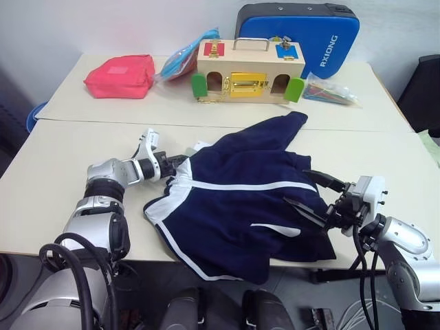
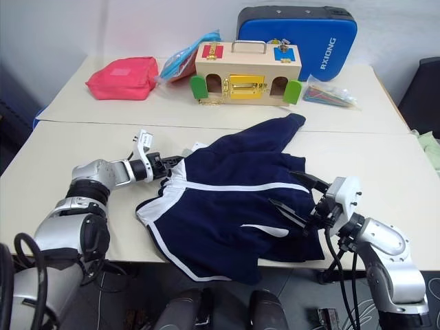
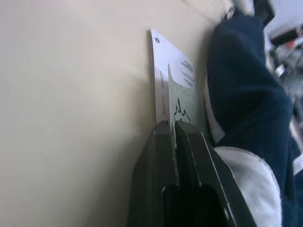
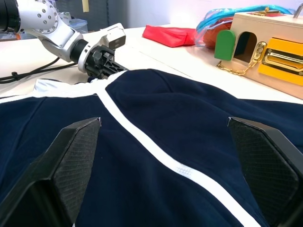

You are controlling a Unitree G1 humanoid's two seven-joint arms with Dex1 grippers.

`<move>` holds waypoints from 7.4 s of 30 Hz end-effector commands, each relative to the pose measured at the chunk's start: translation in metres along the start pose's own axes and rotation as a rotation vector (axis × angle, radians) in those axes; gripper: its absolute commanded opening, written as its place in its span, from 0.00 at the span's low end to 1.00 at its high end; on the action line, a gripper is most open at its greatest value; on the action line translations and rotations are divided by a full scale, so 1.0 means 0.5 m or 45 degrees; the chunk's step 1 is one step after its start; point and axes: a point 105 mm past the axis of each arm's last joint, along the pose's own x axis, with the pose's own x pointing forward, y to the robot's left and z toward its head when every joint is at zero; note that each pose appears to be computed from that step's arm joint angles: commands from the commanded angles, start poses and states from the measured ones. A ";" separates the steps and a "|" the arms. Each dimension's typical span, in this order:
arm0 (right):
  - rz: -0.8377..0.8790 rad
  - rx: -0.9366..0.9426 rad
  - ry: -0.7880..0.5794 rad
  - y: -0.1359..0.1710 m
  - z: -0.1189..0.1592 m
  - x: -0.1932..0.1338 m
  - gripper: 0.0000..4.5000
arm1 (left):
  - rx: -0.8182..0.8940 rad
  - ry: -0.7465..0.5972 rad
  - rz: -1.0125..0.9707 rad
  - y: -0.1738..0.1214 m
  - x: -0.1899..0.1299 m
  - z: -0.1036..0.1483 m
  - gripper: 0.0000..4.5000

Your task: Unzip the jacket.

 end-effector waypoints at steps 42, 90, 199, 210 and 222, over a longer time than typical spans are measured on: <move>0.111 -0.124 -0.057 0.017 0.038 0.007 1.00 | 0.034 -0.086 0.247 0.044 -0.158 0.076 0.55; 0.081 -0.102 -0.032 0.038 0.025 0.004 1.00 | 1.935 -0.086 -0.337 -0.133 -0.176 -0.090 0.01; 0.067 -0.084 -0.027 0.029 0.001 0.014 1.00 | 1.766 0.210 -0.235 -0.099 -0.205 0.005 0.99; 0.081 -0.097 -0.051 0.032 0.015 0.023 1.00 | 1.513 0.131 0.302 0.045 -0.200 0.061 0.99; 0.511 -0.031 -0.004 0.081 0.075 0.127 1.00 | 1.481 -0.122 -0.005 -0.026 -0.295 0.061 0.99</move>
